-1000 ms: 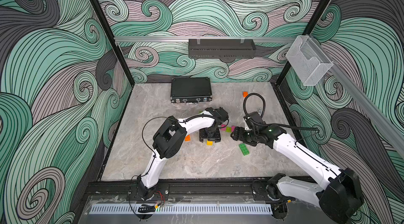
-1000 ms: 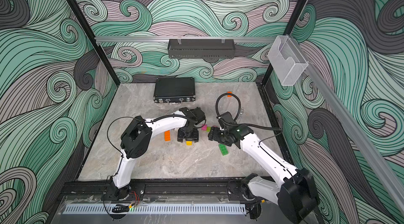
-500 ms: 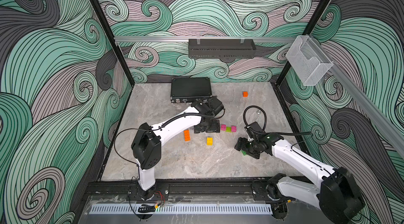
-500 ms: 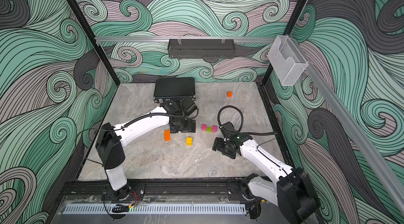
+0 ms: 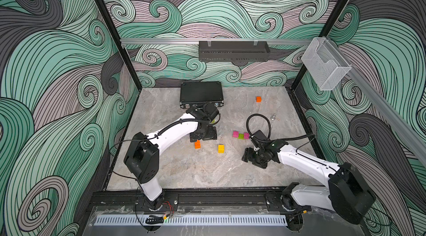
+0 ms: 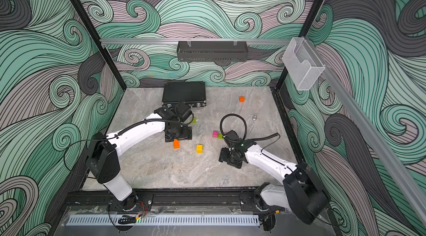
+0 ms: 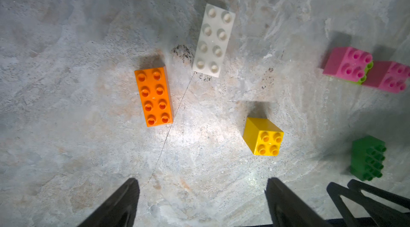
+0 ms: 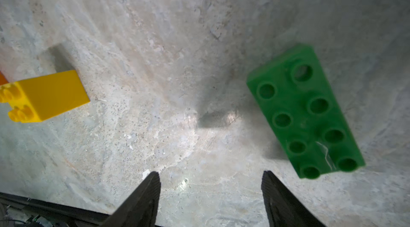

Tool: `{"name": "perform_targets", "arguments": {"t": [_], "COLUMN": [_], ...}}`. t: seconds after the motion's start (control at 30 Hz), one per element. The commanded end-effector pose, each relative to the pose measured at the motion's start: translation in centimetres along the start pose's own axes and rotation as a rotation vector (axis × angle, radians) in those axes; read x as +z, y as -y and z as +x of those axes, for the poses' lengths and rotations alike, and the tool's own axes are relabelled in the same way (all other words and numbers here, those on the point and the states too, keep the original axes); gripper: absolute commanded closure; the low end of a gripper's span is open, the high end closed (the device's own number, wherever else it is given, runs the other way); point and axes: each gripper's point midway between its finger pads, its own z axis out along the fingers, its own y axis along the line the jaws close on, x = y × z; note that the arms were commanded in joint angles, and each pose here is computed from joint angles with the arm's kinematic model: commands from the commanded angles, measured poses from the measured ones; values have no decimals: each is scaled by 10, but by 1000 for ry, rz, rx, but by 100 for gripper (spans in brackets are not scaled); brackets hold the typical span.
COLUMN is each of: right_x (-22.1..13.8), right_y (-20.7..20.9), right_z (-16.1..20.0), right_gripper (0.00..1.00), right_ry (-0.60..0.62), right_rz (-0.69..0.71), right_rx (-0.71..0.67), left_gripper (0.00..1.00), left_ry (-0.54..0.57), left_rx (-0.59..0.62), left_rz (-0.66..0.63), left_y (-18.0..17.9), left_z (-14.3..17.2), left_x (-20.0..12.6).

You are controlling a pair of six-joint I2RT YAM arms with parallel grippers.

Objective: Assemble a carrot with lego
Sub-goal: Adjust the lego brick at the center of the board, then pick up the lego brick from the center of the board.

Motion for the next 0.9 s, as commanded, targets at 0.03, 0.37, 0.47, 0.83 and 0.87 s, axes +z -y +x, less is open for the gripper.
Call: {"name": "perform_targets", "arguments": {"t": [0.03,0.37,0.47,0.83,0.87], "right_x": [-7,-8,-20,-30,-28], "right_y": [21,36,27,43,43], "right_z": [-13,-36,-42,-59,-59], "right_gripper": [28,26,22,9,10], "right_ry": [68,74,92,80,65], "right_rz": [85,141,119,206,208], "right_rx": [41,26,-25,-120,-127], "left_gripper": [10,9,9,8,8], "left_ry": [30,34,41,35,36], "left_rx": [-17,-43,-42,-16,-15], "left_rz": [24,27,29,78,90], "left_y": [-9,-21,-22,-17,-16], "left_z": [-3,-3,-4,-2,-1], "left_x": [-13,-13,-15,-14,-14]}}
